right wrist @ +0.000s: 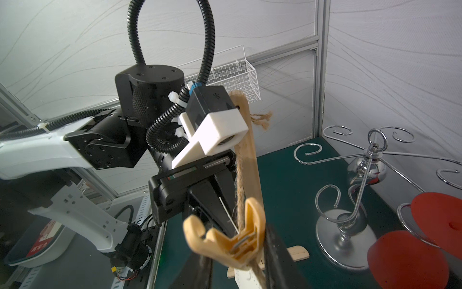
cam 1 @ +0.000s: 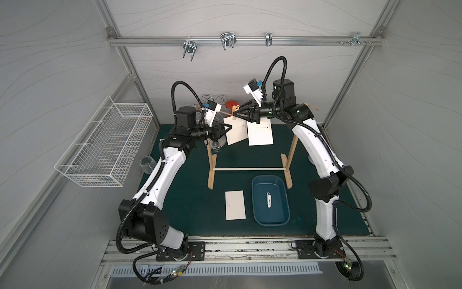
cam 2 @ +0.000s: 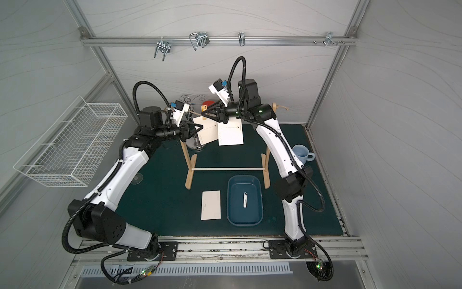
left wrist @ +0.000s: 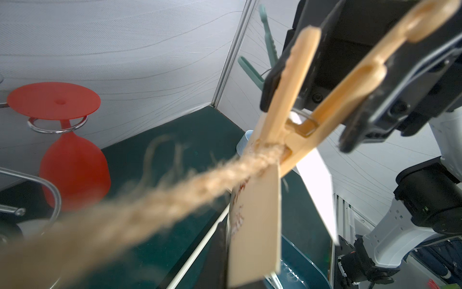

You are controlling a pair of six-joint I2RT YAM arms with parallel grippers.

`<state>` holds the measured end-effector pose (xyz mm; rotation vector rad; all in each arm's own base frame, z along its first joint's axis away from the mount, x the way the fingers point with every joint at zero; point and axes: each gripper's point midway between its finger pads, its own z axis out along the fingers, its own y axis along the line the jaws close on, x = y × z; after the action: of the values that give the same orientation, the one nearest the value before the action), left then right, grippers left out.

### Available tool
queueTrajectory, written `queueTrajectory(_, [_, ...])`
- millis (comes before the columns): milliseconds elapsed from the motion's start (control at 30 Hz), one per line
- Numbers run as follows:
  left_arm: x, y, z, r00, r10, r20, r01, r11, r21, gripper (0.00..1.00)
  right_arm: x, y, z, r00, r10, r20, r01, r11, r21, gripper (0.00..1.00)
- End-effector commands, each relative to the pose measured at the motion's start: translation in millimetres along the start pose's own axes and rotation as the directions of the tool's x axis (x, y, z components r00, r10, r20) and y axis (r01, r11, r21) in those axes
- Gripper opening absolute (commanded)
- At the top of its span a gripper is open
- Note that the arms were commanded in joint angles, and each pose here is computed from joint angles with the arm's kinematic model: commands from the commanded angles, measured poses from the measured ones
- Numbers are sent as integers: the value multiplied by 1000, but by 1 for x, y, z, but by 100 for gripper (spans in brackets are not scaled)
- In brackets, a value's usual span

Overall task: Remove the postcards from the strings
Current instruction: Remove the clamp from the clothesline.

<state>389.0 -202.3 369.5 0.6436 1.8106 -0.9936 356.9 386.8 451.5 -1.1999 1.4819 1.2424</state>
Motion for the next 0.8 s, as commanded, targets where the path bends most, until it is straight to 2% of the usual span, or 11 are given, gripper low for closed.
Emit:
queueTrajectory(0, [-20, -3, -3, 997, 59, 40, -59, 998, 4, 9, 5, 13, 6, 1000, 9, -15, -10, 998, -65, 30])
queueTrajectory(100, [-20, -3, -3, 997, 59, 40, -59, 998, 2, 9, 6, 13, 6, 1000, 8, -15, -9, 998, -63, 29])
queueTrajectory(233, [-20, -3, -3, 997, 59, 40, -59, 998, 1, 9, 6, 11, 6, 1000, 10, -15, -11, 998, -58, 23])
queueTrajectory(567, [-18, -2, -3, 998, 58, 37, -58, 998, -3, 9, 2, 12, 3, 1000, -3, -5, 3, 999, -33, 1])
queueTrajectory(767, [-17, -1, -3, 998, 52, 35, -52, 999, -6, 9, -8, 9, -2, 999, -40, 30, 39, 999, 28, 0])
